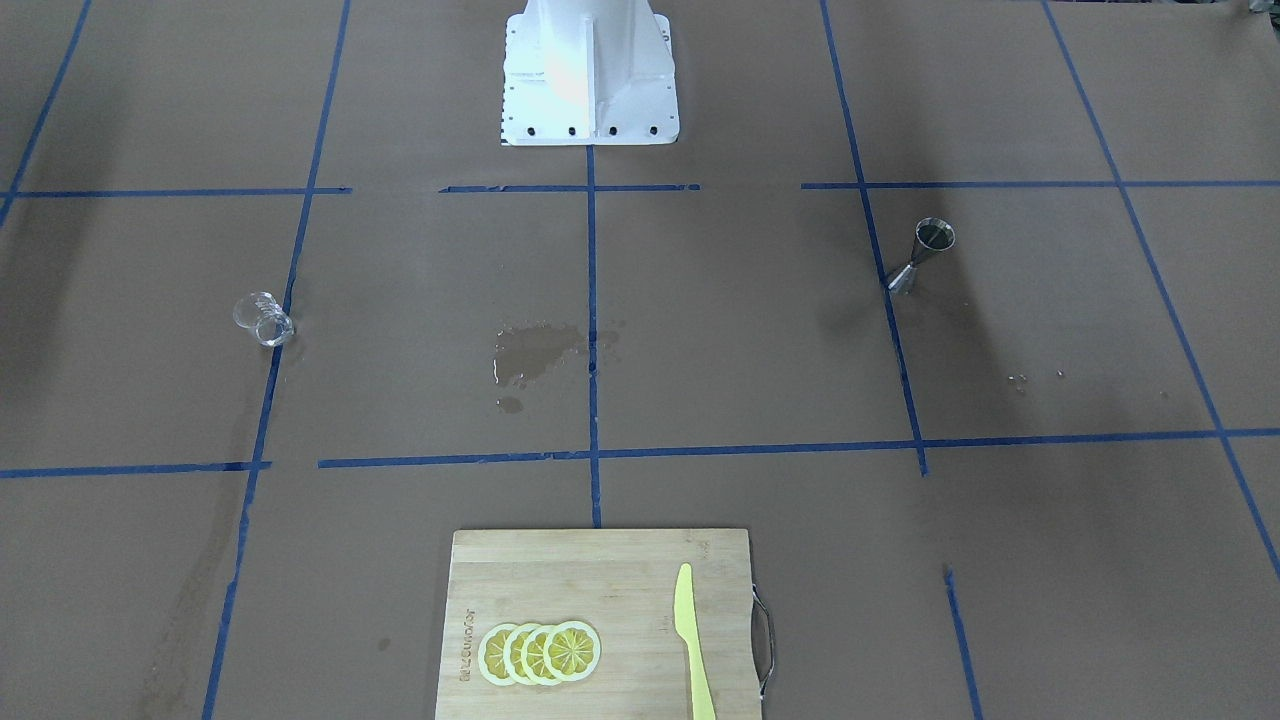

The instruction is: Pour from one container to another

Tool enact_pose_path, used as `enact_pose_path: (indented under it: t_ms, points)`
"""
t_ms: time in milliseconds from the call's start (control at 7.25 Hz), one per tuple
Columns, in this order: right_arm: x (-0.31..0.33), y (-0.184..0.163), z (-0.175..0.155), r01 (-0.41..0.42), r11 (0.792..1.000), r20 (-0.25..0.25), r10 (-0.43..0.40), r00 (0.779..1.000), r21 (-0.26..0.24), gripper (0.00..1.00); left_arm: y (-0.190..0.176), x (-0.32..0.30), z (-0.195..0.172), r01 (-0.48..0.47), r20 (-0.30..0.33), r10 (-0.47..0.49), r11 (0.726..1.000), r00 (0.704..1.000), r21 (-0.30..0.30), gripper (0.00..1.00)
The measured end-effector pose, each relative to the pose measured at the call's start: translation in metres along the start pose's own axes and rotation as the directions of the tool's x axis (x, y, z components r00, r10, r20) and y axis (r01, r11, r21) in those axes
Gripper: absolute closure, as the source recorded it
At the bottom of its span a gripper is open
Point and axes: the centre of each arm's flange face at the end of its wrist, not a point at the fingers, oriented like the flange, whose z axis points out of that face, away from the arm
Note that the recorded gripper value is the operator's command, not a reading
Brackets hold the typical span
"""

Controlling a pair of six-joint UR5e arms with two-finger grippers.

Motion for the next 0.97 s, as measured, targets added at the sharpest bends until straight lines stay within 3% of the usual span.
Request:
enact_pose_path:
  t_ms: [966]
  points:
    - [-0.0015, -0.0016, -0.0001, 0.012, 1.000, -0.007, -0.012, 1.000, 0.007, 0.00, -0.0014, 0.0025, -0.0027, -0.004, 0.001, 0.004, 1.000, 1.000, 0.004, 0.00]
